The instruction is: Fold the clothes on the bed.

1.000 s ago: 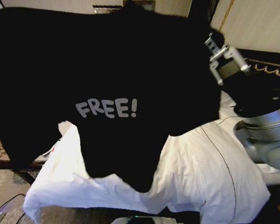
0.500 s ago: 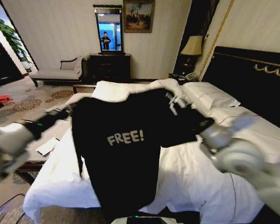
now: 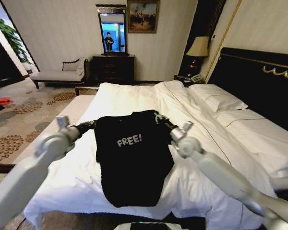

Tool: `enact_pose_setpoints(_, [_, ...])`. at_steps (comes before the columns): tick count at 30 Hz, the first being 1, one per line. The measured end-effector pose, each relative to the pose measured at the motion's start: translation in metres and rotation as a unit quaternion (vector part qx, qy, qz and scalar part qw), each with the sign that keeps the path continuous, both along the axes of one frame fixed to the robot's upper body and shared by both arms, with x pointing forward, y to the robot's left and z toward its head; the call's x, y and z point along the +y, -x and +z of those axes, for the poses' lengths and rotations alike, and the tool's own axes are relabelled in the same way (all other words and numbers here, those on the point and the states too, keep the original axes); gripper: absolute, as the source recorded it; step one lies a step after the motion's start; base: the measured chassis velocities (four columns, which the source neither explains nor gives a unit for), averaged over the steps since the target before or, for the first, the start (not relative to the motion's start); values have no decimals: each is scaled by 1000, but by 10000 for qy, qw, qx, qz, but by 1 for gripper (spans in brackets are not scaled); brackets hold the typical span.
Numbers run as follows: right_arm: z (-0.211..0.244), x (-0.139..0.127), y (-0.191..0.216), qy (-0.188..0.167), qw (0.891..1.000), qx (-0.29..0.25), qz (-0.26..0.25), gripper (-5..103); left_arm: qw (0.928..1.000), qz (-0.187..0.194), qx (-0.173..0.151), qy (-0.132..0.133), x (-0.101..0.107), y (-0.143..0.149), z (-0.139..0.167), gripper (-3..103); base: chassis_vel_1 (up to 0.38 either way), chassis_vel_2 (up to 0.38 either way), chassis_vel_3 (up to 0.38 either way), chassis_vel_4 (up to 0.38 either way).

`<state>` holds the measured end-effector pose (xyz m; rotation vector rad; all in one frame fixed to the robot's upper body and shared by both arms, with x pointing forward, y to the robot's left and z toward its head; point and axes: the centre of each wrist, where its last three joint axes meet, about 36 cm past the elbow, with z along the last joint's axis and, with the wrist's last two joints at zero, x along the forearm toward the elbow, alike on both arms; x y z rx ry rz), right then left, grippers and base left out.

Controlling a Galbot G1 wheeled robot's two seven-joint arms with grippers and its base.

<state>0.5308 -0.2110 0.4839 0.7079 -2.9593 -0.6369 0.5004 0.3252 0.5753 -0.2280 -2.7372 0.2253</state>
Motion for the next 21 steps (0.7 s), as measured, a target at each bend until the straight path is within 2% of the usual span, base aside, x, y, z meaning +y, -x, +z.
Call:
enact_pose_setpoints(2, [-22, 4, -19, 178, 9996, 152, -155, 2, 9999, 97, 105, 16, -6, -26, -21, 1, 0, 0, 0, 0])
enact_pose_setpoints(3, [-22, 4, -19, 178, 9996, 152, -155, 2, 9999, 97, 105, 16, -6, -26, -21, 1, 0, 0, 0, 0])
enact_pose_setpoints(7, [-54, 19, -43, 435, 9979, 360, -313, 2, 9992, 245, 312, 100, -20, -60, -50, 1, 0, 0, 0, 0])
enact_pose_setpoints(13, [-70, 41, -55, 494, 9973, 402, -373, 2, 9985, 384, 376, 108, -30, -74, -71, 1, 0, 0, 0, 0])
enact_pose_setpoints(20, [-88, 61, -67, 703, 9944, 400, -685, 2, 9970, 651, 402, 144, -36, -82, -88, 1, 0, 0, 0, 0])
enact_pose_setpoints(21, [-89, 66, -68, 698, 9942, 362, -733, -1, 9967, 715, 372, 134, -37, -83, -88, 1, 0, 0, 0, 0])
